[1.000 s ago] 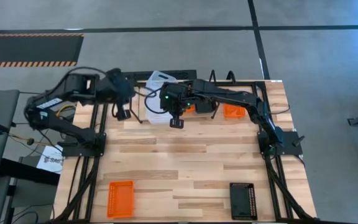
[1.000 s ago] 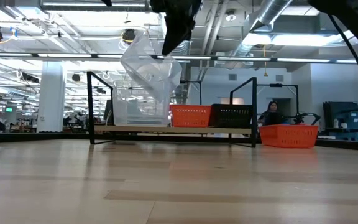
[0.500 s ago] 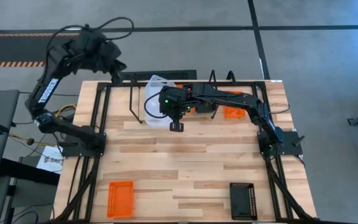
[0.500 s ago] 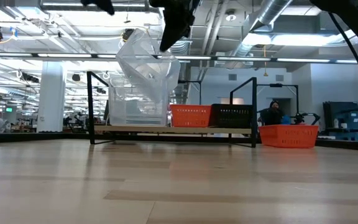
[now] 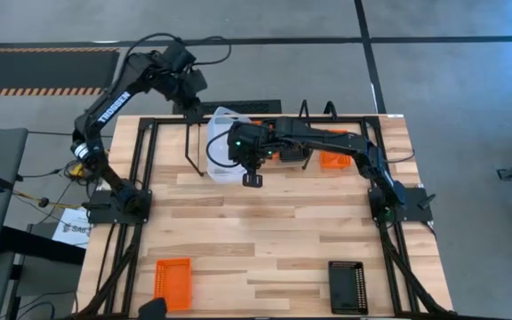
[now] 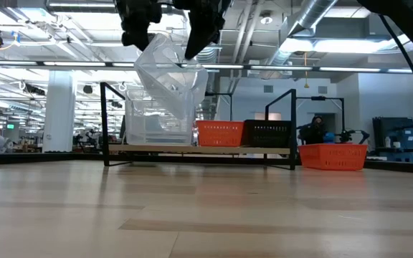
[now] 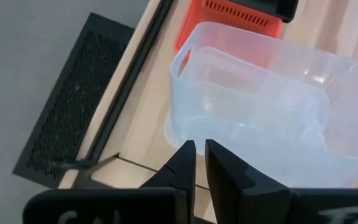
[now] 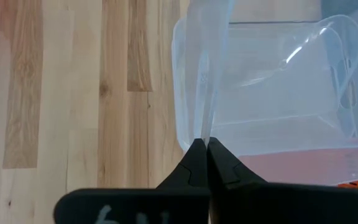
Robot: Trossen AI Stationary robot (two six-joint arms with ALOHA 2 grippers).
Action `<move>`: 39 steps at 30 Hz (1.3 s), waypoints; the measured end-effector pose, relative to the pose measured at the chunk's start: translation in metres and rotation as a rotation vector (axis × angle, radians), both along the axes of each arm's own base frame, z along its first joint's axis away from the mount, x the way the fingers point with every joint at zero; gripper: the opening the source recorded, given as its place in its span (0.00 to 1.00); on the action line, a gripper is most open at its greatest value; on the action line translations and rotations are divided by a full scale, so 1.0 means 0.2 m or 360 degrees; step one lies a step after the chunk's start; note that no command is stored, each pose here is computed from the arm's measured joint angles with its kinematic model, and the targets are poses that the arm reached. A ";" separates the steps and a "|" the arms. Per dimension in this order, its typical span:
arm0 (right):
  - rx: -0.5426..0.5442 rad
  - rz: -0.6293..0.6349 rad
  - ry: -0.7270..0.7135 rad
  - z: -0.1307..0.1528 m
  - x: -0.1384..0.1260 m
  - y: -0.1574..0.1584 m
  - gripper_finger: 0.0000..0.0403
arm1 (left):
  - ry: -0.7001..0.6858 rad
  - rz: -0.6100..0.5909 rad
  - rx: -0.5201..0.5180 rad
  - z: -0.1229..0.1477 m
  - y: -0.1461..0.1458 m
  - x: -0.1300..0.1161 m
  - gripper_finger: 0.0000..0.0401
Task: Stack baskets on shelf by color
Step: Stack the transparent bin on top of the transparent bin on the shelf
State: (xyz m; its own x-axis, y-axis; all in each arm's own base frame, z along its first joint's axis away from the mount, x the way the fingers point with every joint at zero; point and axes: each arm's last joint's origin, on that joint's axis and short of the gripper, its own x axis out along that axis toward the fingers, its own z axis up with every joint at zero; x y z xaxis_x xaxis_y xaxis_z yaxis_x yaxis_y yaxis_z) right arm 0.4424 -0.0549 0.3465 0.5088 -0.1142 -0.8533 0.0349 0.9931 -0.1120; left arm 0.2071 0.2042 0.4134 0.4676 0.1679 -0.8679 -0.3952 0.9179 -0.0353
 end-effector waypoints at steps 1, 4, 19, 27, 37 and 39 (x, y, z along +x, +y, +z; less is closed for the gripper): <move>0.0000 -0.0001 0.0000 0.00 0.00 0.00 0.00 | -0.0006 -0.0011 0.0011 0.00 0.00 0.00 0.07; -0.0004 -0.0004 0.0001 0.00 0.00 -0.02 0.00 | -0.0017 -0.0032 0.0061 0.00 0.01 0.01 0.10; -0.0013 -0.0023 -0.0001 0.00 -0.01 -0.04 0.00 | -0.0018 0.0002 0.0137 -0.01 0.02 0.11 0.35; -0.0014 -0.0022 -0.0001 0.00 -0.01 -0.04 0.00 | 0.0123 0.0046 0.0128 -0.11 0.08 0.20 0.39; -0.0019 -0.0020 -0.0010 0.01 0.00 -0.04 0.00 | 0.0160 0.0076 0.0176 -0.16 0.11 0.25 0.40; -0.0021 -0.0017 -0.0017 0.01 0.00 -0.04 0.00 | 0.0176 0.0095 0.0215 -0.15 0.11 0.26 0.40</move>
